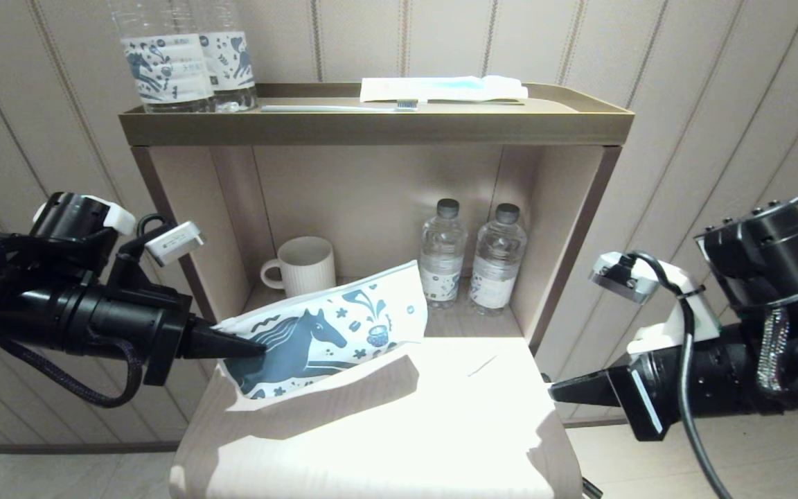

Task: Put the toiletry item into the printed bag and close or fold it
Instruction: Pick up the comb

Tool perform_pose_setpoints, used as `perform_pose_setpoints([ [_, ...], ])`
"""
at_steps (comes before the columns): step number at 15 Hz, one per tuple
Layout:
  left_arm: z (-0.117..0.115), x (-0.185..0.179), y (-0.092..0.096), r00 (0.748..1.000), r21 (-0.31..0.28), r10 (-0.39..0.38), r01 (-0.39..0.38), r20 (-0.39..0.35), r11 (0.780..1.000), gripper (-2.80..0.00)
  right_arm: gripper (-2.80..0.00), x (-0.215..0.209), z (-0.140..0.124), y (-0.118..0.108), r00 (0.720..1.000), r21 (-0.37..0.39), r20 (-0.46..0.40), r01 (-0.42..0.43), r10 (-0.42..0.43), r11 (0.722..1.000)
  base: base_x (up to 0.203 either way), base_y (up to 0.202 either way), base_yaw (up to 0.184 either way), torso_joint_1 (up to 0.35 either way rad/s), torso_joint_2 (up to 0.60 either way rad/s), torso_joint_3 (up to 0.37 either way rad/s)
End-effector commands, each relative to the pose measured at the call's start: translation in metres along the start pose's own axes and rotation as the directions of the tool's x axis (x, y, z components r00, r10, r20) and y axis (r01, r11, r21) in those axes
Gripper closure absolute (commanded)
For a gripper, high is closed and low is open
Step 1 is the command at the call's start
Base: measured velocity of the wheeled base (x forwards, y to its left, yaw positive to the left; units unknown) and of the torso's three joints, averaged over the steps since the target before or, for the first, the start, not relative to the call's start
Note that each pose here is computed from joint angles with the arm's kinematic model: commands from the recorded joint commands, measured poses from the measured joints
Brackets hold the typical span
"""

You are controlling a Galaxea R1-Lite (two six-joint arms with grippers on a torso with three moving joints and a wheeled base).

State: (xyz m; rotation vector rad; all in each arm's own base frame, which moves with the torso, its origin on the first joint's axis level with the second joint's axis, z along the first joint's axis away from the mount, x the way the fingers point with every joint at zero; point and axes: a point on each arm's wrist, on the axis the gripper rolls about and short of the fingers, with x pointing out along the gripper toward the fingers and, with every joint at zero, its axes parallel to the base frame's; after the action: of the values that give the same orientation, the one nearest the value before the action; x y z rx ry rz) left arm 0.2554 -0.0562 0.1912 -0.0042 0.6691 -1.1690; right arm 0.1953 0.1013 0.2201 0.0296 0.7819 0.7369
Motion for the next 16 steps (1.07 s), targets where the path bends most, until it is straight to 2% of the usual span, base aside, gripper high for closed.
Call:
perform_pose_setpoints([
  [1, 0.002, -0.003, -0.003, 1.0, 0.014, -0.001, 0.001, 0.009, 1.0, 0.0, 0.0, 0.014, 0.004, -0.001, 0.999, 0.033, -0.031, 0.02, -0.019, 0.999, 0.0, 0.0, 0.0, 0.0, 0.0, 0.0],
  [3, 0.005, -0.005, -0.005, 1.0, 0.02, 0.005, -0.005, 0.016, 1.0, 0.0, 0.0, 0.024, 0.008, -0.004, 0.994, 0.097, -0.046, 0.107, -0.103, 0.99, 0.0, 0.0, 0.0, 0.0, 0.0, 0.0],
  [4, 0.006, -0.004, -0.008, 1.0, 0.025, 0.007, -0.007, 0.013, 1.0, 0.0, 0.0, 0.024, 0.01, -0.004, 0.991, 0.135, -0.044, 0.128, -0.123, 0.983, 0.0, 0.0, 0.0, 0.0, 0.0, 0.0],
  [7, 0.006, 0.0, -0.015, 0.999, 0.037, 0.036, -0.035, -0.017, 0.999, 0.0, 0.0, 0.016, 0.0, -0.005, 0.981, 0.196, -0.118, 0.173, -0.152, 0.965, 0.0, 0.0, 0.0, 0.0, 0.0, 0.0],
  [11, 0.001, 0.005, -0.014, 0.999, 0.091, 0.045, -0.046, 0.015, 0.995, 0.0, 0.0, 0.0, -0.021, -0.006, 0.975, 0.211, -0.133, 0.204, -0.179, 0.956, 0.0, 0.0, 0.0, 0.0, 0.0, 0.0],
  [15, -0.001, 0.01, -0.017, 0.998, 0.127, 0.056, -0.058, 0.026, 0.99, 0.0, 0.0, -0.007, -0.04, -0.007, 0.955, 0.199, -0.147, 0.285, -0.259, 0.938, 0.0, 0.0, 0.0, 0.0, 0.0, 0.0],
  [16, -0.001, 0.01, -0.018, 0.998, 0.131, 0.051, -0.054, 0.025, 0.99, 0.0, -2.8, -0.009, -0.045, -0.007, 0.949, 0.185, -0.149, 0.302, -0.277, 0.935, 0.0, 0.0, 0.0, 0.0, 0.0, 0.0],
])
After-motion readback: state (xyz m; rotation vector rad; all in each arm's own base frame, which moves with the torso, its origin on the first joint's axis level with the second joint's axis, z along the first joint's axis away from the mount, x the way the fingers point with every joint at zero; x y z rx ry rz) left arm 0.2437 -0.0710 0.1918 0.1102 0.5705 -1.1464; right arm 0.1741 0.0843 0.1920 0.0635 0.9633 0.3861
